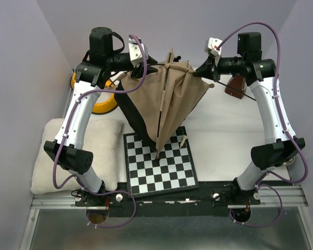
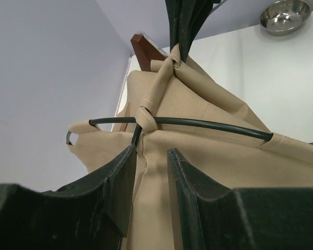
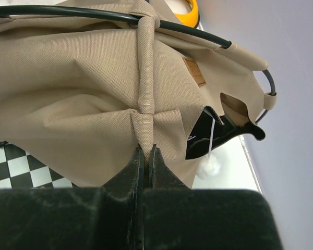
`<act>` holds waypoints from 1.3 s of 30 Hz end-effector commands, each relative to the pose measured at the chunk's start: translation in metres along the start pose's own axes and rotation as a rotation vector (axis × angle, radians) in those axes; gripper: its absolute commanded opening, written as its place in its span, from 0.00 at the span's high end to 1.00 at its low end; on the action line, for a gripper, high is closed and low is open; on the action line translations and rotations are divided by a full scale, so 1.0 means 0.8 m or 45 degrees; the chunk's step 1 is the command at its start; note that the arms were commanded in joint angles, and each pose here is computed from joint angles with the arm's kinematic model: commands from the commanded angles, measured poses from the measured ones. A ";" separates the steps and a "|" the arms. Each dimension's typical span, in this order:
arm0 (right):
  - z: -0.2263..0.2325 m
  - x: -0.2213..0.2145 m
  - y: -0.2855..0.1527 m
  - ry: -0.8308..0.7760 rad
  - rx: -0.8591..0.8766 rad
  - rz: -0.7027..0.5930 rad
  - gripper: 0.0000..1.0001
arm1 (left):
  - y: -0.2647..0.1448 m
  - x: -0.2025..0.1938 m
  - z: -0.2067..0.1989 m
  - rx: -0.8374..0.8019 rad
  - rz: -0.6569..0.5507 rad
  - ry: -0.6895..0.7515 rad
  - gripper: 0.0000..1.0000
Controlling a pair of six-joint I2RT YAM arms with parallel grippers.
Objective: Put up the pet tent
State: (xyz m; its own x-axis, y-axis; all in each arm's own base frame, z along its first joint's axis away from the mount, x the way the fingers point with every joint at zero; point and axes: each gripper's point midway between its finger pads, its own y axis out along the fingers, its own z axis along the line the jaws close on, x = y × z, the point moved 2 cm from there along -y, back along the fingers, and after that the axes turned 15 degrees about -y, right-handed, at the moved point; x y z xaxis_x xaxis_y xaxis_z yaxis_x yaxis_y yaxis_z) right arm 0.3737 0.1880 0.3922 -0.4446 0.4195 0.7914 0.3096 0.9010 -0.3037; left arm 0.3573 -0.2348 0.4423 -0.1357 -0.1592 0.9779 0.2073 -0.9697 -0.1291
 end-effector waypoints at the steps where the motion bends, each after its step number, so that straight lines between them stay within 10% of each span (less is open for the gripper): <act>1: -0.002 0.026 -0.002 -0.084 0.000 -0.067 0.99 | 0.010 -0.002 0.009 0.016 0.013 0.020 0.55; 11: 0.011 0.039 -0.005 -0.106 0.033 -0.109 0.99 | 0.022 -0.031 0.016 0.039 0.107 0.053 0.61; 20: 0.015 0.044 -0.007 -0.128 0.036 -0.107 0.99 | 0.017 -0.041 0.002 -0.013 0.158 0.045 0.99; 39: 0.027 -0.118 -0.074 -0.030 0.029 0.349 0.96 | -0.083 -0.022 0.094 0.355 0.031 -0.023 1.00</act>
State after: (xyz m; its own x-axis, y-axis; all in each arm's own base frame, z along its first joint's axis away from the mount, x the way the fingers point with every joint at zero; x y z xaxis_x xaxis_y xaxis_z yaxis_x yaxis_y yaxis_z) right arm 0.3762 0.1735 0.3750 -0.5748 0.4321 0.6949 0.2851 0.9017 -0.3249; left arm 0.3763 -0.2308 0.4150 -0.0192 -0.1434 0.9895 0.1945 -0.9713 -0.1370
